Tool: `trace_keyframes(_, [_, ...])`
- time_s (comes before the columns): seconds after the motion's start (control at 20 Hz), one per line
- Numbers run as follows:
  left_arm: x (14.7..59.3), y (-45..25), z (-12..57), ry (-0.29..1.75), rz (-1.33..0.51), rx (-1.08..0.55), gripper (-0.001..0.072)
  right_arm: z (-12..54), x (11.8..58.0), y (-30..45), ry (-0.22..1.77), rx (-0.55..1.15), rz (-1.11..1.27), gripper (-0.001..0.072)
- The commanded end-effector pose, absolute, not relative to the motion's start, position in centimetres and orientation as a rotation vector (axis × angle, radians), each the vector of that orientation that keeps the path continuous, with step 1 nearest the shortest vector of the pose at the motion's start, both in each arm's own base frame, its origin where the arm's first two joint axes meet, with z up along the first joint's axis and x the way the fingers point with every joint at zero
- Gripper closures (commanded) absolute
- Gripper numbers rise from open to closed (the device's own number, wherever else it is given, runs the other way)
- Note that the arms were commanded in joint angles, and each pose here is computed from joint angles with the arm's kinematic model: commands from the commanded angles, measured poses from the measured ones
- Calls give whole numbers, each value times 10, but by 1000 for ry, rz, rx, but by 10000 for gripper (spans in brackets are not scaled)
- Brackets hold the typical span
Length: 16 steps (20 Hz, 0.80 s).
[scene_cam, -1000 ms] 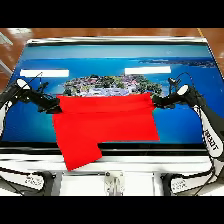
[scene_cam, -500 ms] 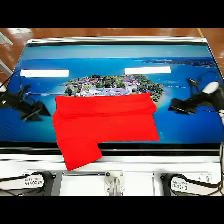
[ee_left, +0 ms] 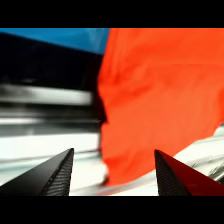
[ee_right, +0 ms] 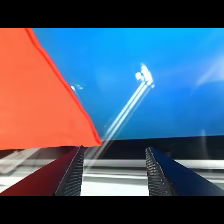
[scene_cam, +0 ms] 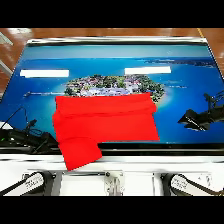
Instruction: Fold the shirts.
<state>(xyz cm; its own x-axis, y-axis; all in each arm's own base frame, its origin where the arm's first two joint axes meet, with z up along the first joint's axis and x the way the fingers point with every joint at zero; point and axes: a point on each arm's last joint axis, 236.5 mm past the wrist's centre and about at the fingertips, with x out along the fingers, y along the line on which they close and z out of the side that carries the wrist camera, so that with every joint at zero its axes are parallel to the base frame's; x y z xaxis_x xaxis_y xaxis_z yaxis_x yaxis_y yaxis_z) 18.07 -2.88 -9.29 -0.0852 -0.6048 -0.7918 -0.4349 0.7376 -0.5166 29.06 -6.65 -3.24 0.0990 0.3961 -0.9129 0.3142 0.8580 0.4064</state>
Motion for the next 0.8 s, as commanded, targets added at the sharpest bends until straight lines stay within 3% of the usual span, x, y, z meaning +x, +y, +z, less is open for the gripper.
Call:
trace_keyframes(0.0, [186, -41, -103, 1657, -172, -866, 110, -31, 288, -64, 1494, 621, 75, 192])
trace_keyframes(0.3, [187, -60, -121, 1688, -195, -796, 118, -31, 293, -67, 1476, 627, 53, 192])
trace_keyframes(0.35, [191, -62, -123, 1677, -194, -794, 201, -31, 293, -66, 1477, 634, 51, 192])
trace_keyframes(0.4, [194, -63, -124, 1667, -194, -794, 375, -31, 292, -63, 1479, 646, 62, 191])
trace_keyframes(0.45, [196, -64, -124, 1661, -196, -797, 534, -33, 290, -57, 1485, 667, 75, 132])
trace_keyframes(0.5, [195, -65, -123, 1664, -201, -796, 580, -38, 285, -51, 1499, 685, 90, 32])
trace_keyframes(0.55, [193, -66, -122, 1667, -227, -782, 656, -46, 276, -44, 1525, 711, 99, 32])
trace_keyframes(0.75, [192, -67, -120, 1669, -242, -776, 665, -85, 229, -9, 1638, 788, 161, 32])
